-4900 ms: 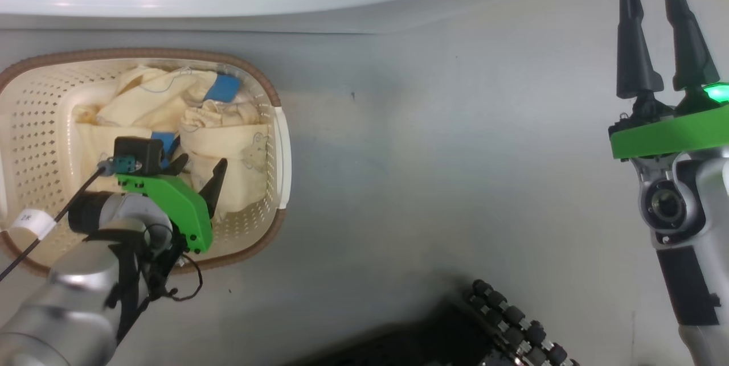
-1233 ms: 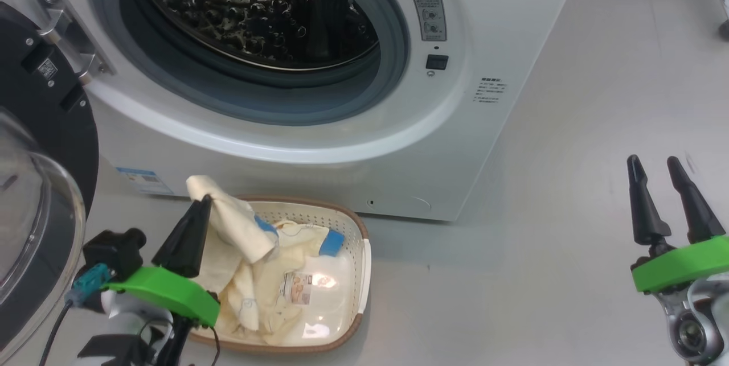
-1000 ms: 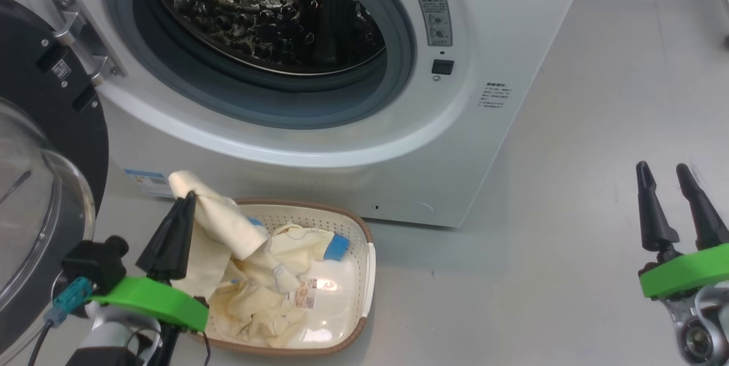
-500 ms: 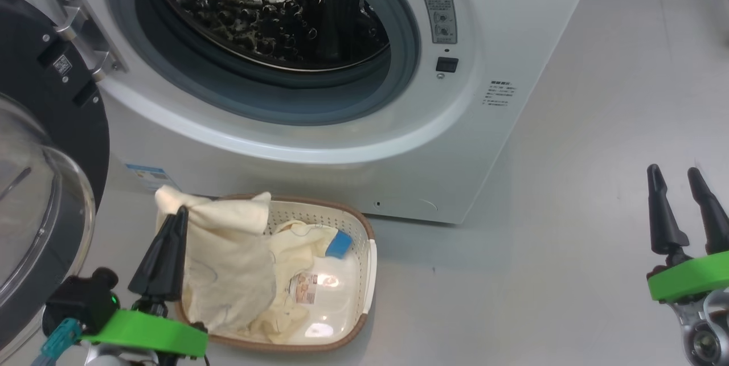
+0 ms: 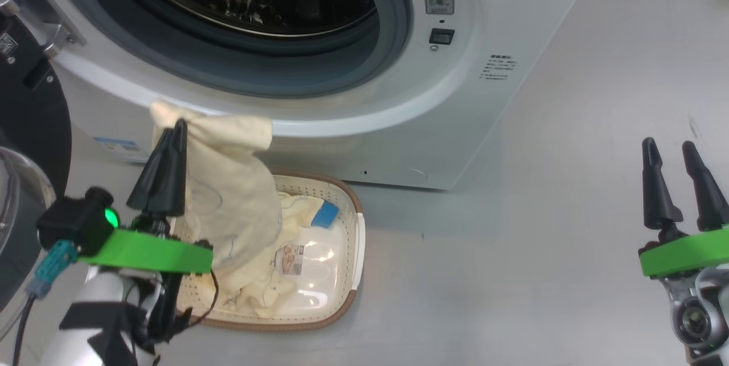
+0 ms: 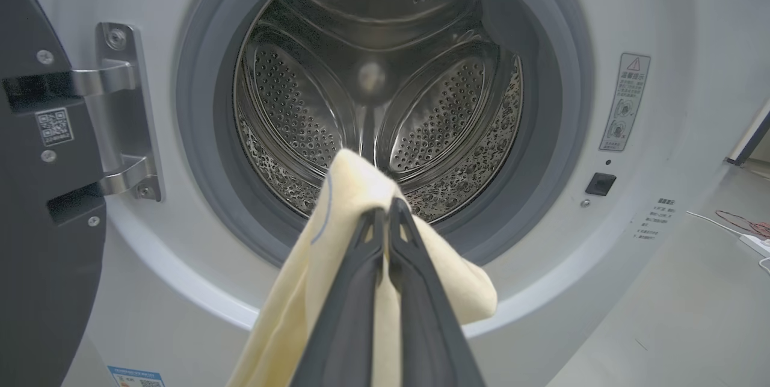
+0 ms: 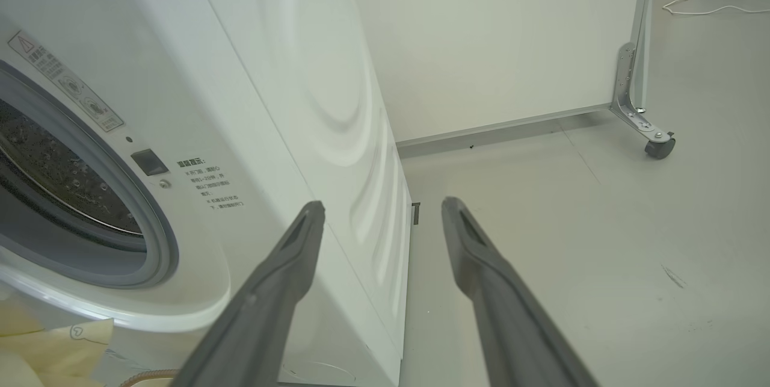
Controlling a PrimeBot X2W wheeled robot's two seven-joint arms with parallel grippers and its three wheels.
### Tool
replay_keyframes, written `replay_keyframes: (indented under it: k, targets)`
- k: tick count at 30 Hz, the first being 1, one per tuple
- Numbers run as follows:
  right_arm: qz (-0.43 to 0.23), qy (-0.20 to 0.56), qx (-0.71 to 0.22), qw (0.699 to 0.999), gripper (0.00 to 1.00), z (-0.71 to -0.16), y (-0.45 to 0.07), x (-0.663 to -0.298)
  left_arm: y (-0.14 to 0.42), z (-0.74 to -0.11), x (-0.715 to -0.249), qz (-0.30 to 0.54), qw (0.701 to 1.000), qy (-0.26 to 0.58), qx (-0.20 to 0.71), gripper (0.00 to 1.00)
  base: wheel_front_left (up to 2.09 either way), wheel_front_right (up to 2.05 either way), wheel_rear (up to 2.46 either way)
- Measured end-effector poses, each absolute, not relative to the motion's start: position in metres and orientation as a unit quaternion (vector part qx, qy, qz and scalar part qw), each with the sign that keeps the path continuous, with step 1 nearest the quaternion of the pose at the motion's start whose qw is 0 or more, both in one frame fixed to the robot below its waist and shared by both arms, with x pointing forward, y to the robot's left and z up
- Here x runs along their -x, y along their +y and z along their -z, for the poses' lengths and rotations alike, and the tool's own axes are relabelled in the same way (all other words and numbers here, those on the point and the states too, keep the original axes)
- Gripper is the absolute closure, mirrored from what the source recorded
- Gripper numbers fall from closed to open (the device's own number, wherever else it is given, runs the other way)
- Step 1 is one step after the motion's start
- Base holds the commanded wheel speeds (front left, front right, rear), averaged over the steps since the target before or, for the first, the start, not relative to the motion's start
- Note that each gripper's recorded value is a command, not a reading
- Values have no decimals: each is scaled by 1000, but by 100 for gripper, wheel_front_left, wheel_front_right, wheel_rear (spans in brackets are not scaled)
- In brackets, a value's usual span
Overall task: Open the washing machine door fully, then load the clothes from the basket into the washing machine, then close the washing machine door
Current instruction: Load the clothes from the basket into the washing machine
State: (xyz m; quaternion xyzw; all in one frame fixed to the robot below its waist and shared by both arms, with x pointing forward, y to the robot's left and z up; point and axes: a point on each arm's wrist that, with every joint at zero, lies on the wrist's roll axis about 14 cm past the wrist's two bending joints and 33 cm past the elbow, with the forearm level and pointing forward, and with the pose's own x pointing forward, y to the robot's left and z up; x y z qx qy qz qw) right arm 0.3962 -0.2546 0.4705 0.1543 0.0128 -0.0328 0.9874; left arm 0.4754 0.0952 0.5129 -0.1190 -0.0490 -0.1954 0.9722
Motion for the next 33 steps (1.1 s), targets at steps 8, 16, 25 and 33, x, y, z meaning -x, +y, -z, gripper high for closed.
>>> replay_keyframes:
  k: [8,16,25,33]
  targets:
    - [39,21,-158,986,0,-462,-254,-405,65,-521,-529,228,966,-59,107,100,0,0,0]
    - [45,21,-160,986,0,-459,-255,-413,33,-513,-580,245,963,-35,109,100,0,0,0]
    - [63,34,-163,984,0,-451,-260,-404,5,-495,-609,256,961,3,104,100,0,0,0]
    - [64,29,-167,983,0,-453,-259,-409,-4,-484,-636,251,963,31,94,100,0,0,0]
